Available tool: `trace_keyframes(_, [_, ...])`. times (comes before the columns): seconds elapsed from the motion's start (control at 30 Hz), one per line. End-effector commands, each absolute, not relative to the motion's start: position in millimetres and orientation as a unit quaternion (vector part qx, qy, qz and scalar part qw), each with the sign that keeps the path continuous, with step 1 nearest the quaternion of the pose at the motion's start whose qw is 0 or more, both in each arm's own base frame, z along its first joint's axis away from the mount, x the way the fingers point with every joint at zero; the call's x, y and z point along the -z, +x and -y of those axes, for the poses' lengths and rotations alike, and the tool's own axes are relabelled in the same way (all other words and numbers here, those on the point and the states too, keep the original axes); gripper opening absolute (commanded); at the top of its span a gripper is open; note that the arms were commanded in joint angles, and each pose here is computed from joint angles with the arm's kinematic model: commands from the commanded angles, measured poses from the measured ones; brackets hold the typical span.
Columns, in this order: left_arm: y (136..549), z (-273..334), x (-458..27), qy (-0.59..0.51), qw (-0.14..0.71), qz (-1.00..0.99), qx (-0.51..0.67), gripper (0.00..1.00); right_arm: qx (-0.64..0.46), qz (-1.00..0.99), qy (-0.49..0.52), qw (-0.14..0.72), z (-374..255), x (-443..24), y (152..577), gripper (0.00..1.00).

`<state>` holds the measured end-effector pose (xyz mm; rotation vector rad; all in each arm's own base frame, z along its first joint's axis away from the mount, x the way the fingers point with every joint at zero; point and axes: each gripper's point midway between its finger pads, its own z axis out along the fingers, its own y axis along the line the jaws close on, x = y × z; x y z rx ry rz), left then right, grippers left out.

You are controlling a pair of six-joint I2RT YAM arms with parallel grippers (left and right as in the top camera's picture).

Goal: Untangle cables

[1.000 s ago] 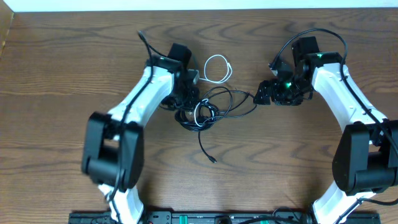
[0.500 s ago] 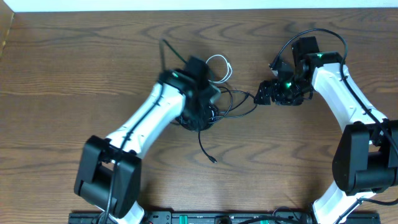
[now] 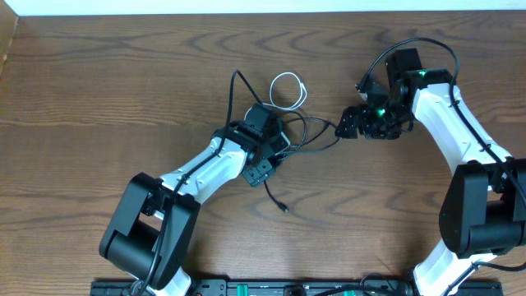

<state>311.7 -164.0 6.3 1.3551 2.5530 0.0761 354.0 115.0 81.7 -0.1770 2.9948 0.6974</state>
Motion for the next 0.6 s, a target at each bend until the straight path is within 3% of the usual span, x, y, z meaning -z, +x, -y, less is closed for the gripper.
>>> trace_keyframes(0.0, [304,153,15,0.509,0.112,-0.852,-0.044,0.62,-0.227,-0.971,-0.067,0.030,-116,-81,351,0.84])
trace_keyframes(0.23, [283,157,21,0.514,0.085,-0.854,-0.005,0.45,-0.227,-0.971,-0.067,0.031,-117,-81,352,0.84])
trace_keyframes(0.43, [282,160,21,0.510,0.084,-0.856,0.004,0.08,-0.227,-0.971,-0.067,0.033,-117,-81,353,0.85])
trace_keyframes(0.57, [285,162,17,0.510,0.092,-0.855,0.004,0.08,-0.226,-0.971,-0.071,0.035,-116,-81,353,0.85])
